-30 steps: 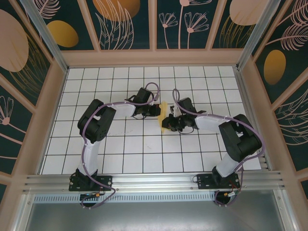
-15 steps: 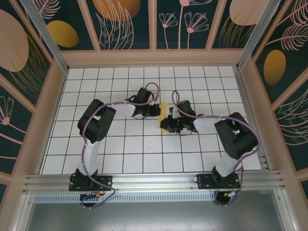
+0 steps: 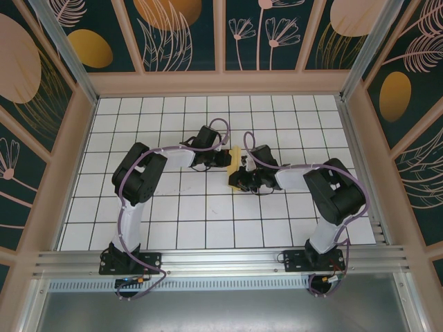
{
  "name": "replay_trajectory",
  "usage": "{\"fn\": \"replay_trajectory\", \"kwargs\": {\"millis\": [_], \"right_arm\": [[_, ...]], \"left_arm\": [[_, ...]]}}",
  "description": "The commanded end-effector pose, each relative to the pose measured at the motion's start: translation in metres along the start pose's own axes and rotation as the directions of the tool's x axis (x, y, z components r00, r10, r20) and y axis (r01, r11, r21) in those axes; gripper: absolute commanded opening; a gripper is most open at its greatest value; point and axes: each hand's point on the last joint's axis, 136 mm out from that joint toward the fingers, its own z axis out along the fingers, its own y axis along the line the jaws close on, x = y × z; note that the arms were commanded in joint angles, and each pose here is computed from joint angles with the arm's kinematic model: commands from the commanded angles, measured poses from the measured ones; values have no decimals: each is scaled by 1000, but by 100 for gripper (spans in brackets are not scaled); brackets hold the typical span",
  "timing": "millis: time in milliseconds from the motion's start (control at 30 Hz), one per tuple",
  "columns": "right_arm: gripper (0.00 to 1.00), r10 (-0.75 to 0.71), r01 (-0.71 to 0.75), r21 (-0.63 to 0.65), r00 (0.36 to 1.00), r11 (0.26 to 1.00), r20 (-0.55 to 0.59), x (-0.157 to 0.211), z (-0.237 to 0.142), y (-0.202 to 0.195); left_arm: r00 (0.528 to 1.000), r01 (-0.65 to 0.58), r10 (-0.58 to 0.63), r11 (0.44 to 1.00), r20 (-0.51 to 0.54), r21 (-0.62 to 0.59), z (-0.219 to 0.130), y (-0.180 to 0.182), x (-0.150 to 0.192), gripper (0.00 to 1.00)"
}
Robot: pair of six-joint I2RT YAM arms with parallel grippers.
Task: Fold a paper plane with a square sheet of paper (fold left side to right side)
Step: Fold the wing for the fifth time at the center of the table.
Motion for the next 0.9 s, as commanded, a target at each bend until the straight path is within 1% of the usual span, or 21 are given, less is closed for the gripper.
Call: {"fn": "replay_trajectory", "kwargs": {"millis": [0, 467, 867], "right_arm": [[18, -17, 17, -15, 1000, 1000, -14, -2, 6, 6], [18, -21, 22, 19, 999, 1000, -32, 0, 12, 1], [18, -12, 18, 94, 998, 995, -59, 9, 14, -15]], "left_arm": [[998, 34, -38, 994, -42, -103, 14, 33, 18, 5], [998, 34, -39, 994, -41, -106, 15, 34, 18, 5], [998, 37, -42, 993, -41, -112, 15, 36, 19, 4]]}}
